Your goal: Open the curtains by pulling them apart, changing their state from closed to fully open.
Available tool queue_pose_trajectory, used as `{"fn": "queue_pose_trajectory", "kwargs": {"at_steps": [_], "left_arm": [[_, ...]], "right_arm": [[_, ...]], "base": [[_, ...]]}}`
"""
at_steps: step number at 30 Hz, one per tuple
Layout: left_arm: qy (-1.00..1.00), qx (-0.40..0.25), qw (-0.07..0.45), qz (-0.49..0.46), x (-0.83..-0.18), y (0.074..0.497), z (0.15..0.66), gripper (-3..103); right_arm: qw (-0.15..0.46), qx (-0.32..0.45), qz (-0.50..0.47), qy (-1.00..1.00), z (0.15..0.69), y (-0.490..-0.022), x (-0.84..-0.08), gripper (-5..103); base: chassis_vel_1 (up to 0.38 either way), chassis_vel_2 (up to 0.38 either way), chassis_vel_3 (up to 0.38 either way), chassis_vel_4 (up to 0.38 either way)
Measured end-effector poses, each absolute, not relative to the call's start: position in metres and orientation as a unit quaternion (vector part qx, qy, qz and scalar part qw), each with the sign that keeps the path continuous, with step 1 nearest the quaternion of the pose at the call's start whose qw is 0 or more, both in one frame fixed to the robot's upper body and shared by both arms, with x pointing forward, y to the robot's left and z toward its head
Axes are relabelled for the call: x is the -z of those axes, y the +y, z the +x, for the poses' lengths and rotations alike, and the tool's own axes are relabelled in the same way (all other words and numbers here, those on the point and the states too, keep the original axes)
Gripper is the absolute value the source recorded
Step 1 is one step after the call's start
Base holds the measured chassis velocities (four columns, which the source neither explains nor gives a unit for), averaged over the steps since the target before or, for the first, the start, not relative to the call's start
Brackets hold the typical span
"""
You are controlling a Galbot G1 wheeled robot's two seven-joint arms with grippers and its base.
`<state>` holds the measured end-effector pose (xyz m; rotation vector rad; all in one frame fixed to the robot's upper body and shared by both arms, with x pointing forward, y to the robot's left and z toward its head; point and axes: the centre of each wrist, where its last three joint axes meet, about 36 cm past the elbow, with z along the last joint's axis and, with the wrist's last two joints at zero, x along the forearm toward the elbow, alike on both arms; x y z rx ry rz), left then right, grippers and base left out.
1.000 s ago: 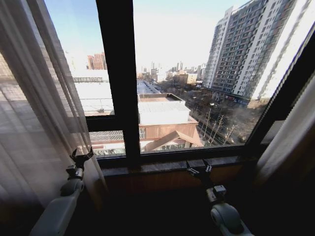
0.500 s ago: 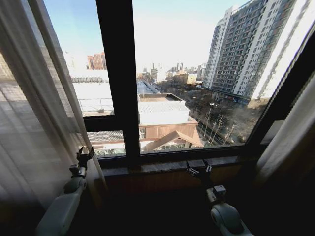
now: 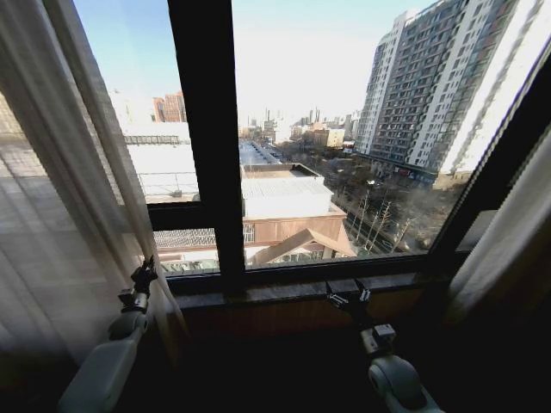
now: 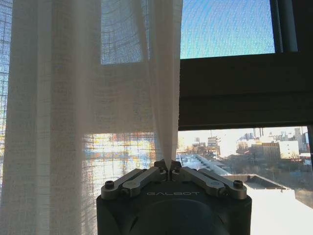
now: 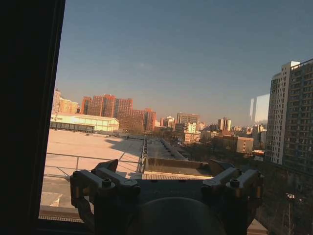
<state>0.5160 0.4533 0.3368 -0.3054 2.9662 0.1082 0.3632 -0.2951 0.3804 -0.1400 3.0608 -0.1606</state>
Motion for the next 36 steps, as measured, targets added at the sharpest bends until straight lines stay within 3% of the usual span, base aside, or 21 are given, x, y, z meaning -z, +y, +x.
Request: {"fn": "queue_pose_trajectory", "kwargs": {"at_steps": [15,36], "left_arm": [[0.989,-0.043,0.083,-0.116,-0.338,0.468,0.5,0],[0.987,-0.045,0.089,-0.123,-0.34,0.473,0.494,0]], "right_arm": [[0.037,0.052,-0.046,0.997,0.363,-0.295,-0.38,100],[0.037,0.052,-0.046,0.997,0.363,-0.295,-0.38,100]], "base": [[0.047,0.016,-0.055,-0.015],[0.324,0.219,-0.319,-0.227]]}}
